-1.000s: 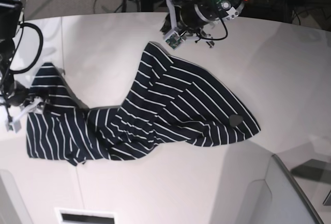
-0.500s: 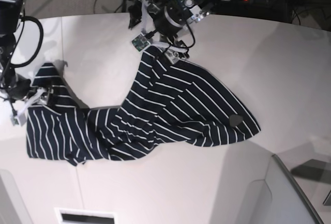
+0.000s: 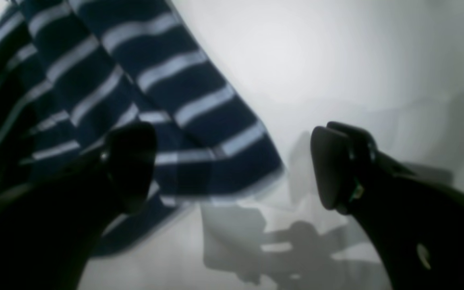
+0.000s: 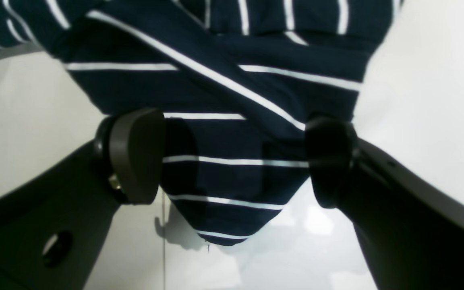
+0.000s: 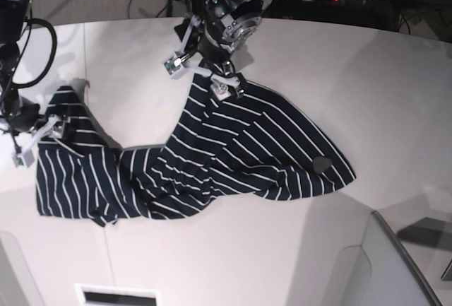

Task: Layout the t-shirt on the table in an organized manner, then fold the t-shirt properly
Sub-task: 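Drag the shirt edge with the left gripper away from the right gripper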

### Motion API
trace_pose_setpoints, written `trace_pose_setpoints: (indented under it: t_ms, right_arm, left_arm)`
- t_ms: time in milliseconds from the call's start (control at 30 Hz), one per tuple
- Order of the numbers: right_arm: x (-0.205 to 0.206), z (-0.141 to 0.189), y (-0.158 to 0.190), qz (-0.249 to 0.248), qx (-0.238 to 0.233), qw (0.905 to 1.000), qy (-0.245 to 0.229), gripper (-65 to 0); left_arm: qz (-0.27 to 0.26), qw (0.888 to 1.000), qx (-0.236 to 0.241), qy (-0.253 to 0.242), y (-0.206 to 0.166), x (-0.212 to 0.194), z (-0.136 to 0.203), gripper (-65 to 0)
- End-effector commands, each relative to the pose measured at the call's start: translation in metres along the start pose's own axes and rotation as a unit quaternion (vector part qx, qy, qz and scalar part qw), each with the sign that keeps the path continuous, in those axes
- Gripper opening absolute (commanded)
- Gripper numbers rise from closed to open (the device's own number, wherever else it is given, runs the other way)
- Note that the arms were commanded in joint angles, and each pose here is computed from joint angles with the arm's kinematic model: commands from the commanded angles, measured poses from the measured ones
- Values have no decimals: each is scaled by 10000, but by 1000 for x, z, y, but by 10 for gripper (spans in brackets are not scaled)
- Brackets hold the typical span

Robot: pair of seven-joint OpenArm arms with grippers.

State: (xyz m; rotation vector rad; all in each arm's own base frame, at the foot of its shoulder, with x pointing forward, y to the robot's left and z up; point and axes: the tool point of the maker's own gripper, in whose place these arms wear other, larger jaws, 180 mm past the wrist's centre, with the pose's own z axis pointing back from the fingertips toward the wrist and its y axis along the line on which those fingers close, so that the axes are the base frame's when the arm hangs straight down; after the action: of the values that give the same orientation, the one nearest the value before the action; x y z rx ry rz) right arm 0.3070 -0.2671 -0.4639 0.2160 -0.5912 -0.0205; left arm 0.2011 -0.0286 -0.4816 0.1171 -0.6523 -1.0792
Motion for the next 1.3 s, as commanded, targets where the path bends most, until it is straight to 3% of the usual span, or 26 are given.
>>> trace_pose_setpoints:
  t_ms: [0,100,167,233,333,367,600,933,1000,1067,1267]
  right_arm:
    - [18,7,-8,64,-56,9997,-240,-140]
    - [17,7,-8,57,-60,9997,-244,-140]
    - [18,7,-8,57,-60,9996,-252,-140]
    - [17,7,-8,56,-60,9997,-244,-140]
    - [19,7,-8,59,-59,9996,-267,-140]
    - [19,7,-8,59,-59,9996,-267,-140]
    - [20,7,-6,57,-34,9996,-278,-140]
    - [18,6,-6,79,-33,9996,-252,-140]
    - [18,6,-6,78,-33,9997,-244,-140]
    - [18,6,-6,83,-30,9997,-240,-140]
    - [17,6,-5,89,-27,9997,-221,-140]
  left_arm:
    - [6,9998,7,180,1,-9,-2,-89]
    - [78,9996,-34,255,-1,-9,-8,-99]
    - [4,9993,-85,371,-3,-16,-15,-183]
    - [-68,9984,-196,518,-10,-25,-22,-321]
    - [166,9960,-498,726,-20,-38,-33,-611]
    - [279,9948,-578,786,-23,-42,-36,-650]
    - [628,9909,-683,980,-10,-85,-27,-650]
    - [555,9886,-778,1161,-18,-142,23,-650]
    - [746,9872,-687,1228,-15,-152,31,-650]
    - [983,9881,-477,1086,-1,-146,41,-650]
    - [1250,9920,155,-34,49,-67,68,-650]
